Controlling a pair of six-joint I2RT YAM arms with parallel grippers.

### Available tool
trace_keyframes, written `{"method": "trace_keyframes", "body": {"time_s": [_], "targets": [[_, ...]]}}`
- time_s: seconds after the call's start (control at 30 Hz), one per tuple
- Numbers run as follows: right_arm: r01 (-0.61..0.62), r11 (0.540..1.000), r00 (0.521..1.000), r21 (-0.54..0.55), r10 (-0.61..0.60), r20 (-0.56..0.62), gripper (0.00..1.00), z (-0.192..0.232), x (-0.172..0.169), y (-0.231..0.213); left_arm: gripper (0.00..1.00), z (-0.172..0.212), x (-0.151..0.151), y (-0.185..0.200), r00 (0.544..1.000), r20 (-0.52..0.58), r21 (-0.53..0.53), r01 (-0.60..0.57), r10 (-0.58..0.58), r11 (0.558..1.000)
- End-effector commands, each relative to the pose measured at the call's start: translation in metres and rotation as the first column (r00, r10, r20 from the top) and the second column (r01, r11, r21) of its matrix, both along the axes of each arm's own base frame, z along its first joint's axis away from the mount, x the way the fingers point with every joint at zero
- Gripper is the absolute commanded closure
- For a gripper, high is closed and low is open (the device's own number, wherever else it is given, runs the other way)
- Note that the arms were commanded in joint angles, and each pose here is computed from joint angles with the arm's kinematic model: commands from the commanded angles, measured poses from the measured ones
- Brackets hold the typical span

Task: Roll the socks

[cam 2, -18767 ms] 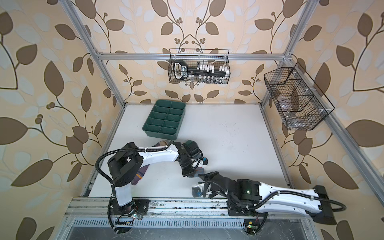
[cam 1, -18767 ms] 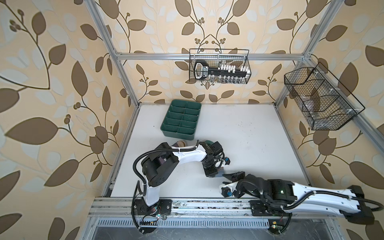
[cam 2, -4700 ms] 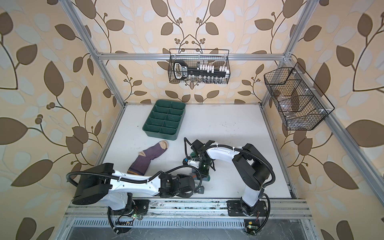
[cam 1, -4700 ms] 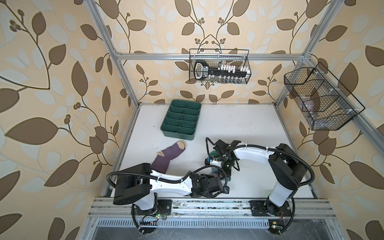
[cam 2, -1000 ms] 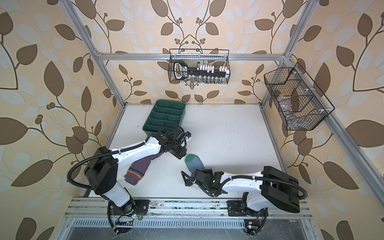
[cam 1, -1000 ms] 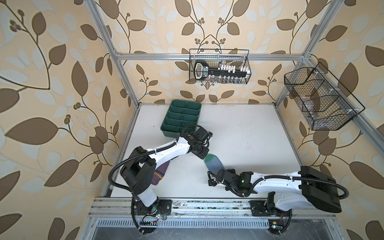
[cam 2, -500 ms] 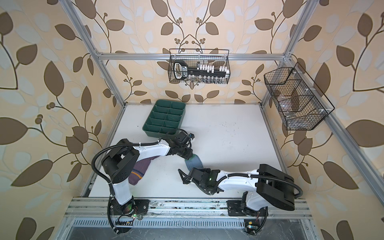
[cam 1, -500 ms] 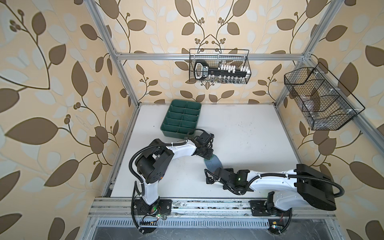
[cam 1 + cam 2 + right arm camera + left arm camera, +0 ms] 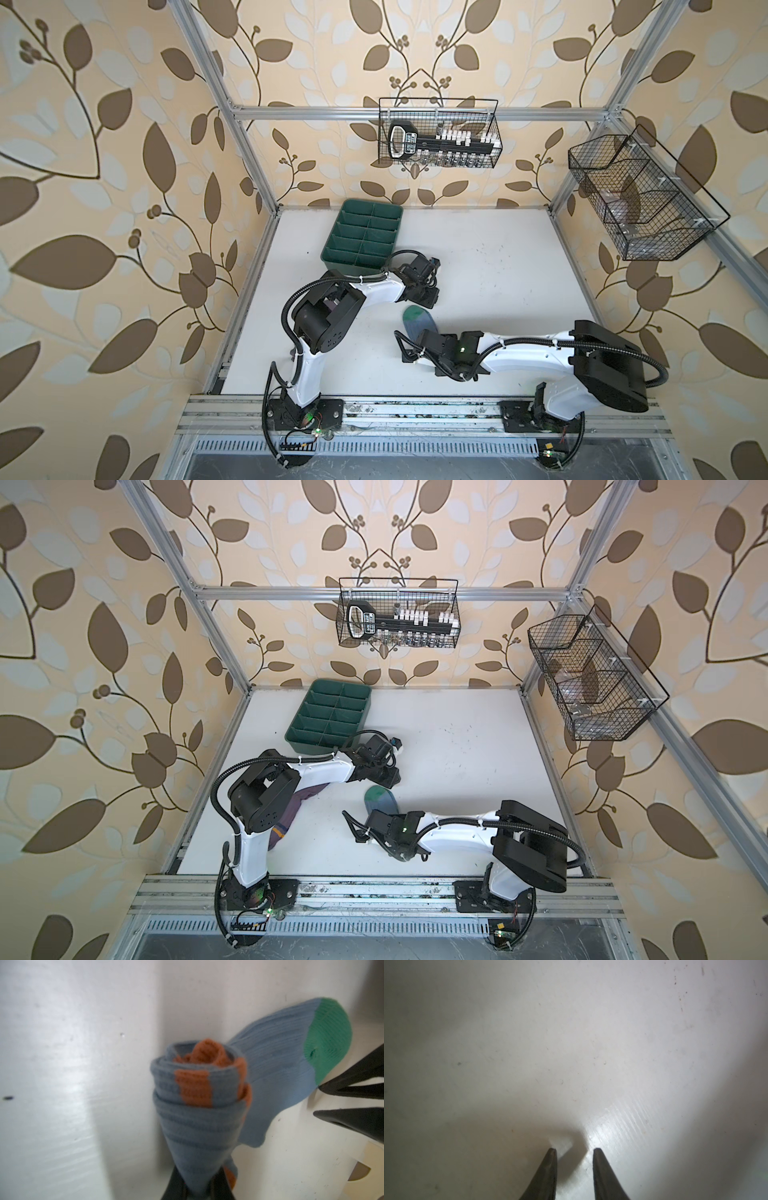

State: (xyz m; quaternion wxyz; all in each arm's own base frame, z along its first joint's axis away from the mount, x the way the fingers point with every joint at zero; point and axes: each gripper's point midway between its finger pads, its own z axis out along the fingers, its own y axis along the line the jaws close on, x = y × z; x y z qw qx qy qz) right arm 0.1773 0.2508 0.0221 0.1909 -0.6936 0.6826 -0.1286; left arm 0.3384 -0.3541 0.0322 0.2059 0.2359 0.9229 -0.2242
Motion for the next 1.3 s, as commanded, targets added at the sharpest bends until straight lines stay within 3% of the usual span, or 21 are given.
{"method": "trace_keyframes", "body": {"time_s": [0.0,0.13,0.3,0.37,0.5,0.6,0.67,0.8,0.93,1.03,1.17,1.27], "targets": [[-0.023,0.991,0.973,-0.13,-0.008,-0.232,0.94,-0.035,-0.037,-0.024,0.68,0.045,0.002,-0.012,0.999,0.048,-0.081,0.014,-0.01,0.997],[-0.041,0.983,0.935,-0.178,-0.025,-0.354,0.94,-0.034,-0.049,-0.03,0.64,0.124,0.014,0.016,0.976,0.214,-0.096,-0.024,0.045,0.995],[-0.025,0.974,0.859,-0.226,-0.095,-0.502,0.93,-0.027,-0.064,-0.031,0.48,0.237,0.012,0.079,0.889,0.442,-0.12,-0.079,0.124,0.99],[-0.007,0.97,0.818,-0.242,-0.134,-0.56,0.92,-0.025,-0.069,-0.032,0.41,0.277,-0.006,0.107,0.833,0.538,-0.102,-0.088,0.129,0.991],[0.029,0.972,0.731,-0.235,-0.18,-0.658,0.88,-0.02,-0.077,-0.026,0.31,0.306,-0.049,0.14,0.788,0.609,-0.092,-0.046,0.092,0.995],[0.035,0.978,0.72,-0.208,-0.169,-0.673,0.82,-0.018,-0.073,-0.02,0.3,0.305,-0.1,0.139,0.784,0.616,-0.089,0.16,-0.072,0.983],[0.017,0.982,0.723,-0.188,-0.142,-0.676,0.8,-0.017,-0.07,-0.017,0.32,0.301,-0.143,0.135,0.752,0.622,-0.094,0.349,-0.219,0.932],[0.025,0.985,0.726,-0.172,-0.136,-0.674,0.79,-0.019,-0.056,-0.013,0.33,0.299,-0.198,0.135,0.677,0.656,-0.136,0.543,-0.335,0.829],[0.041,0.988,0.721,-0.152,-0.135,-0.679,0.77,-0.024,-0.041,-0.009,0.37,0.277,-0.202,0.136,0.671,0.631,-0.087,0.56,-0.389,0.824],[0.061,0.988,0.715,-0.14,-0.141,-0.685,0.74,-0.028,-0.03,-0.007,0.37,0.238,-0.199,0.13,0.68,0.556,0.034,0.556,-0.478,0.831],[0.072,0.991,0.733,-0.114,-0.13,-0.667,0.7,-0.034,-0.013,-0.005,0.38,0.167,-0.208,0.113,0.595,0.437,0.341,0.584,-0.674,0.737],[0.081,0.992,0.756,-0.093,-0.121,-0.644,0.68,-0.04,-0.002,-0.003,0.39,0.134,-0.208,0.1,0.569,0.394,0.449,0.565,-0.721,0.692]]}}
